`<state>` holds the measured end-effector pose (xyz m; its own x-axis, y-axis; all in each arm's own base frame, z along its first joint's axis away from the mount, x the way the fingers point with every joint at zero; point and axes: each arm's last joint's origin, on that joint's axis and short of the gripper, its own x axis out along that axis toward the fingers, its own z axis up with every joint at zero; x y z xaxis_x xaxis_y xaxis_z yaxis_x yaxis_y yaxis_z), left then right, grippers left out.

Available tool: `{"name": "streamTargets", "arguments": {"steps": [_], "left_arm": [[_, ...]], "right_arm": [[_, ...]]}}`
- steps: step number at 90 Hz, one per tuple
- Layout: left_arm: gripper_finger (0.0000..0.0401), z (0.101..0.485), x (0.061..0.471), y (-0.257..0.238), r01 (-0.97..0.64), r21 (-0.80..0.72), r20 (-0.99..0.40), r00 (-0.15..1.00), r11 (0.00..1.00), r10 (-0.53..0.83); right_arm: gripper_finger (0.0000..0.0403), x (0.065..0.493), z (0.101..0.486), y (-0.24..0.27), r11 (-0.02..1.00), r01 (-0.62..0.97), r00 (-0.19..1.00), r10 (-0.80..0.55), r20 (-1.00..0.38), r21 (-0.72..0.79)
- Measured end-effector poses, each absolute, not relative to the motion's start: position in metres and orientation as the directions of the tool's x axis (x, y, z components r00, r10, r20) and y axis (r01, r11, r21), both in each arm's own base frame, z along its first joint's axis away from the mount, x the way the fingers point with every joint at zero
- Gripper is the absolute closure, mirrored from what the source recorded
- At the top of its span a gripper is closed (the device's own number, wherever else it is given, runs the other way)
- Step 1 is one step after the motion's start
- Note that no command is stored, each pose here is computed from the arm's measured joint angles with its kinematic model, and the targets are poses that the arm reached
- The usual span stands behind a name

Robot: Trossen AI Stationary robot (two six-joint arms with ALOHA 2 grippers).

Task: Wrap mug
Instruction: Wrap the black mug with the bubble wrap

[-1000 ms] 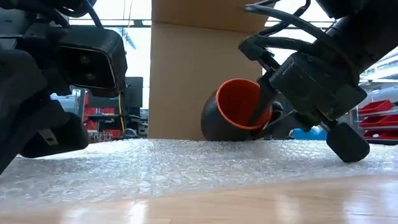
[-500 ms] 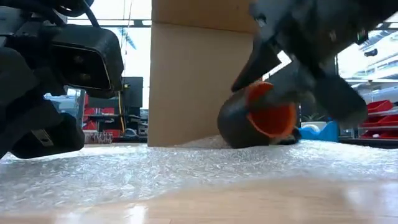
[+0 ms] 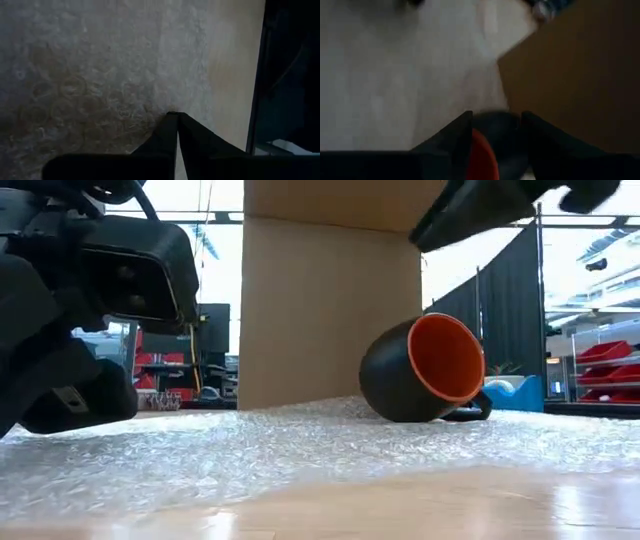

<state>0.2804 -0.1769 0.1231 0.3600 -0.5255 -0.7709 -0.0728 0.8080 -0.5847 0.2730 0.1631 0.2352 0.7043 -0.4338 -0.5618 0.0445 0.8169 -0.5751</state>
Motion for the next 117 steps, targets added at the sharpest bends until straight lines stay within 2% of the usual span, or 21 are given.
{"name": "streamTargets", "arguments": {"steps": [13,20,34,53,70,83,100,117], "left_arm": [[0.0401,0.123,0.281,-0.176,-0.066,-0.576,-0.772,0.372,0.815,-0.515],[0.0401,0.124,0.282,-0.176,-0.069,-0.57,-0.773,0.381,0.819,-0.506],[0.0401,0.124,0.282,-0.176,-0.07,-0.566,-0.774,0.388,0.822,-0.5],[0.0401,0.124,0.282,-0.175,-0.06,-0.547,-0.778,0.405,0.835,-0.481],[0.0401,0.124,0.283,-0.175,-0.057,-0.539,-0.779,0.412,0.84,-0.472],[0.0401,0.124,0.283,-0.175,-0.057,-0.538,-0.78,0.413,0.841,-0.47],[0.0401,0.124,0.283,-0.175,-0.057,-0.536,-0.78,0.415,0.842,-0.468],[0.0401,0.124,0.282,-0.175,-0.057,-0.534,-0.781,0.416,0.843,-0.467]], "right_arm": [[0.0264,0.274,0.205,0.161,0.806,-0.01,0.589,-0.473,-0.655,-0.592],[0.0262,0.278,0.192,0.164,0.804,-0.02,0.565,-0.482,-0.67,-0.595],[0.0261,0.281,0.178,0.166,0.736,0.021,0.565,-0.567,-0.599,-0.677],[0.0261,0.287,0.18,0.156,0.657,0.091,0.566,-0.653,-0.504,-0.749],[0.0266,0.297,0.179,0.138,0.671,0.052,0.523,-0.649,-0.552,-0.739],[0.0301,0.303,0.179,0.125,0.673,0.081,0.493,-0.668,-0.558,-0.735],[0.0389,0.305,0.18,0.121,0.639,0.072,0.489,-0.692,-0.531,-0.766],[0.0399,0.304,0.19,0.143,0.59,-0.06,0.555,-0.651,-0.519,-0.805]]}}
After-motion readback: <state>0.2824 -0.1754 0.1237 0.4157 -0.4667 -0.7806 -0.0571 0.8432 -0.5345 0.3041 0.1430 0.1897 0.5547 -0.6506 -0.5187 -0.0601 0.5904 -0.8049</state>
